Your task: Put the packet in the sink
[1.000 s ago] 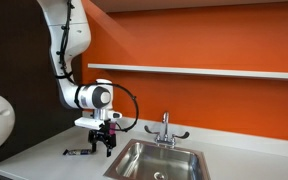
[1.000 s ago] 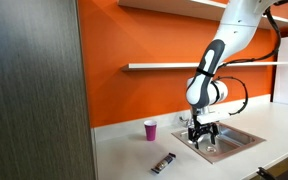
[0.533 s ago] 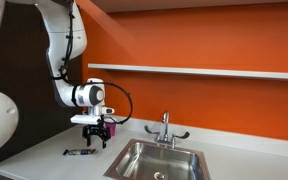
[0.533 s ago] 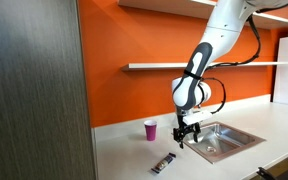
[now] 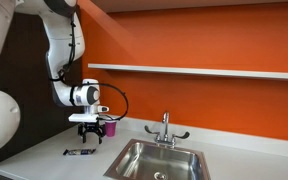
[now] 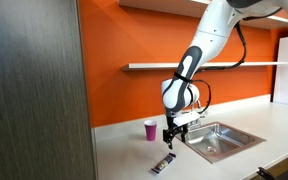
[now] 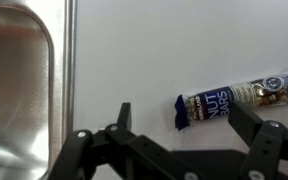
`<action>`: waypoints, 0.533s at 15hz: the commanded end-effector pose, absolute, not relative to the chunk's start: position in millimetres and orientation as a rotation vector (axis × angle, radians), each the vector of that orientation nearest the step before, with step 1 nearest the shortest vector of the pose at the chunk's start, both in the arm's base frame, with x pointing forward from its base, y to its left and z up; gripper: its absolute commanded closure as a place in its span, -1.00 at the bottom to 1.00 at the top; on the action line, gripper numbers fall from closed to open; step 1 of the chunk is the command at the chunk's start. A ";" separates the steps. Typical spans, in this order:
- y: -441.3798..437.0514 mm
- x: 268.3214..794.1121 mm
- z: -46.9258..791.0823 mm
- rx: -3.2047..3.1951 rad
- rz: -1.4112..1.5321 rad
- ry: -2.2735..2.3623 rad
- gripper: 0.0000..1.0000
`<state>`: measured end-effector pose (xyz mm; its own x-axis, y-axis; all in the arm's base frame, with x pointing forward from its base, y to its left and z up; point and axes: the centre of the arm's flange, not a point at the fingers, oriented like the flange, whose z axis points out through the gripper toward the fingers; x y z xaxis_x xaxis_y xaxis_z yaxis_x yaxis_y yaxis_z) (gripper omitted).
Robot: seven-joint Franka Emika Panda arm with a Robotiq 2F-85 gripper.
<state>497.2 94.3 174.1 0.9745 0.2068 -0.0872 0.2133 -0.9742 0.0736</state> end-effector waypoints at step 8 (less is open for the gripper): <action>150.8 518.7 162.4 3.006 -0.216 0.619 -1.00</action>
